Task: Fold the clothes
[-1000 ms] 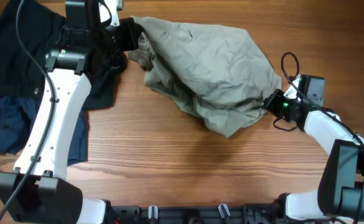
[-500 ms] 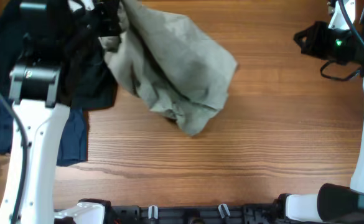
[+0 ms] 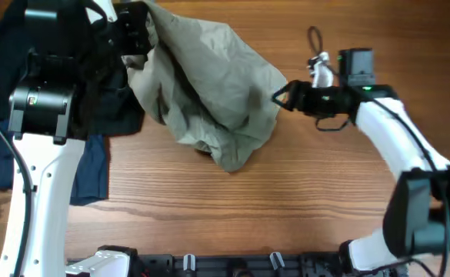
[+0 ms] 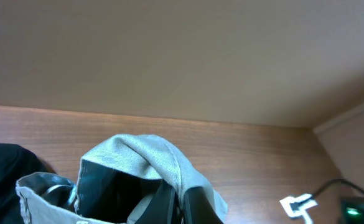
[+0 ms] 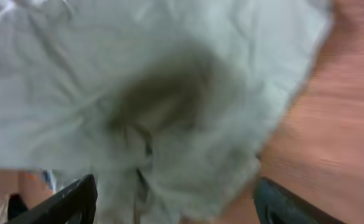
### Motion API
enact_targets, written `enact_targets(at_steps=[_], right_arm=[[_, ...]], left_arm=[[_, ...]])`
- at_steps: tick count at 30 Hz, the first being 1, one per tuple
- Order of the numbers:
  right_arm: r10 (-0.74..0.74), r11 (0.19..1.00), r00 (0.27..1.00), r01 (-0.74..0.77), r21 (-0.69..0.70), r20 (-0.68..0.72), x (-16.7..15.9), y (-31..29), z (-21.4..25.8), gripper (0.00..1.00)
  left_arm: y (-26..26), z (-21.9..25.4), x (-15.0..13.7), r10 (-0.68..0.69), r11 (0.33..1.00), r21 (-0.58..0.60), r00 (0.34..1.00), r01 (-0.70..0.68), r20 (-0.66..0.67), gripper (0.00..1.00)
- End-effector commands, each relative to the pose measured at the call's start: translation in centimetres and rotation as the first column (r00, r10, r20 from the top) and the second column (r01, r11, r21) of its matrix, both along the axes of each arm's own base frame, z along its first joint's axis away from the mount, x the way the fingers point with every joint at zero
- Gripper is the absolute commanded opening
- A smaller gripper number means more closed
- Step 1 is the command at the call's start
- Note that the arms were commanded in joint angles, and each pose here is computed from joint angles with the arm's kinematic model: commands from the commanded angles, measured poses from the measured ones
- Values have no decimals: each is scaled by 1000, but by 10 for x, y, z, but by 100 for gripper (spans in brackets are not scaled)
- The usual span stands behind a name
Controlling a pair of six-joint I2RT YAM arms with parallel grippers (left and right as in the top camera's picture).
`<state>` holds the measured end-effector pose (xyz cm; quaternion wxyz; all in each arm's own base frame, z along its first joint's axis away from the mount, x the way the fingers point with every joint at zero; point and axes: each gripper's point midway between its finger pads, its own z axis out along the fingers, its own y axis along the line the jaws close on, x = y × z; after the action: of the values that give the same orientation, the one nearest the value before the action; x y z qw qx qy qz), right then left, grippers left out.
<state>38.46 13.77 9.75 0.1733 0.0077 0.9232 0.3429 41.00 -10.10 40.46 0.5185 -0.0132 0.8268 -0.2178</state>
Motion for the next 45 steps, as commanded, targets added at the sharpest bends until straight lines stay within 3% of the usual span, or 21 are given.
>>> enact_targets(at_steps=[1,5,9,17,22,23,25,27,29,33,37,41,45], right_arm=[[-47,999,995,45,-23,-85,6,21,-42,80],[-150,981,983,134,-143,-106,18,10,-81,77],[-220,944,974,197,-265,-60,26,-13,-89,75],[-167,926,986,151,-346,-15,20,13,-95,75],[-157,929,983,115,-353,-93,5,25,-122,72],[-154,931,983,109,-349,-104,4,26,-125,65],[-152,932,983,109,-346,-101,5,27,-126,32],[-152,932,983,110,-345,-99,5,27,-126,6],[-150,932,982,103,-346,-111,8,26,-120,4],[-140,933,989,115,-340,-50,33,10,-47,4],[-151,943,980,181,-279,128,48,-32,99,4],[-171,931,943,250,-266,287,23,-74,205,4],[-198,921,896,309,-237,398,-8,-95,269,4]], left_arm=[[-6,10,-1,-12,1000,-11,1000,12,23,4],[-6,7,-3,-12,1000,-7,1000,12,7,4],[-6,7,-3,-12,1000,-7,1000,12,7,4],[-6,4,-4,-12,1000,-6,1000,12,-4,4],[-5,-2,-6,-12,1000,-1,999,11,-30,4],[-5,-2,-6,-12,1000,-1,999,11,-31,4],[-5,-2,-6,-11,1000,-1,999,11,-32,4],[-5,-2,-6,-11,1000,-1,999,11,-33,4],[-2,-3,-5,6,1000,7,999,-6,-32,4],[4,-3,-3,41,999,21,999,-40,-28,4],[8,19,7,71,997,14,995,-72,69,4],[7,49,12,73,997,-17,979,-71,189,4],[6,81,0,63,998,-43,956,-53,285,4]])
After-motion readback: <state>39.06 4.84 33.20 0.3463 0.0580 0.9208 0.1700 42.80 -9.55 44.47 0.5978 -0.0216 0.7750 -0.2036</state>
